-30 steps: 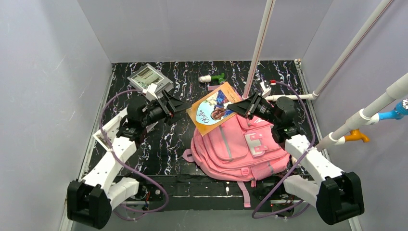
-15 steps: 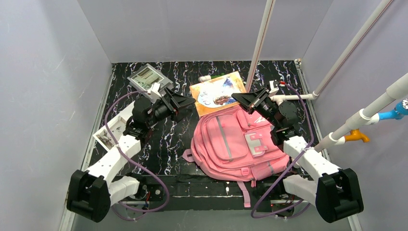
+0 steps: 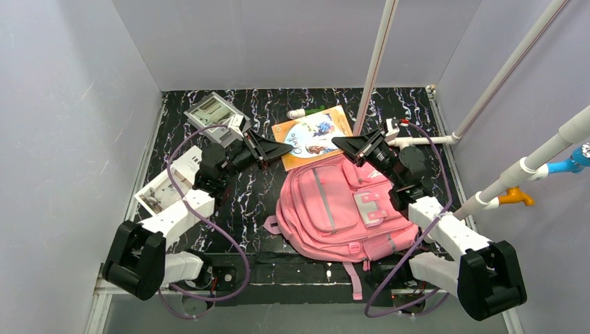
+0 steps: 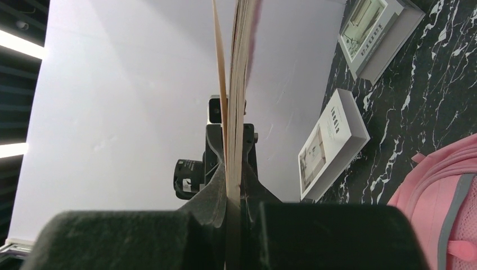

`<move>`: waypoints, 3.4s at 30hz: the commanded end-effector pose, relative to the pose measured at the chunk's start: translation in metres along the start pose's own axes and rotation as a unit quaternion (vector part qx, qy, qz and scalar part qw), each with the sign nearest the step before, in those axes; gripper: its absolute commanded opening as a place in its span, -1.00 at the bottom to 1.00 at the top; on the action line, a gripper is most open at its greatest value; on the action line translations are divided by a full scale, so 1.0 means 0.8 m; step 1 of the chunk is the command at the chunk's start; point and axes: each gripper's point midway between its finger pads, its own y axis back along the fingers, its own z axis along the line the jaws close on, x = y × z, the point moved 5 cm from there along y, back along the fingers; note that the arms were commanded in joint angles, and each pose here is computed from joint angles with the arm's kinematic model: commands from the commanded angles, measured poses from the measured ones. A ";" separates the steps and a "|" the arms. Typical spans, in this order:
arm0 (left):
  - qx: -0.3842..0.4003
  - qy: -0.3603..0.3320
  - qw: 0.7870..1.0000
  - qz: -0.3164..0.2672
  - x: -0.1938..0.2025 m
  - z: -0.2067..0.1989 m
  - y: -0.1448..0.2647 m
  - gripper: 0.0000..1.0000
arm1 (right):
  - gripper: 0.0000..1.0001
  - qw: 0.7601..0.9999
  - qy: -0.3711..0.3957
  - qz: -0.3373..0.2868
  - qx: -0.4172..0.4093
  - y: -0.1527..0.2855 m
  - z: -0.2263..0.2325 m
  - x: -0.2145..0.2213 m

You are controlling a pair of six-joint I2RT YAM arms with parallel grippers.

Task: Pack the student bag
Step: Pick up the book from the center of the board, then place the book in the student bag.

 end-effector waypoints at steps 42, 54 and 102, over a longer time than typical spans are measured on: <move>-0.386 -0.179 0.904 -0.050 -0.092 0.021 0.157 -1.00 | 0.53 0.386 0.759 0.262 0.455 0.065 -0.118 0.259; -0.378 -0.178 0.908 -0.044 -0.091 0.016 0.154 -1.00 | 0.51 0.364 0.772 0.221 0.472 0.086 -0.168 0.244; -0.216 0.034 0.972 0.091 0.008 0.046 0.112 -1.00 | -0.97 0.822 0.466 -0.031 0.326 0.021 0.015 0.082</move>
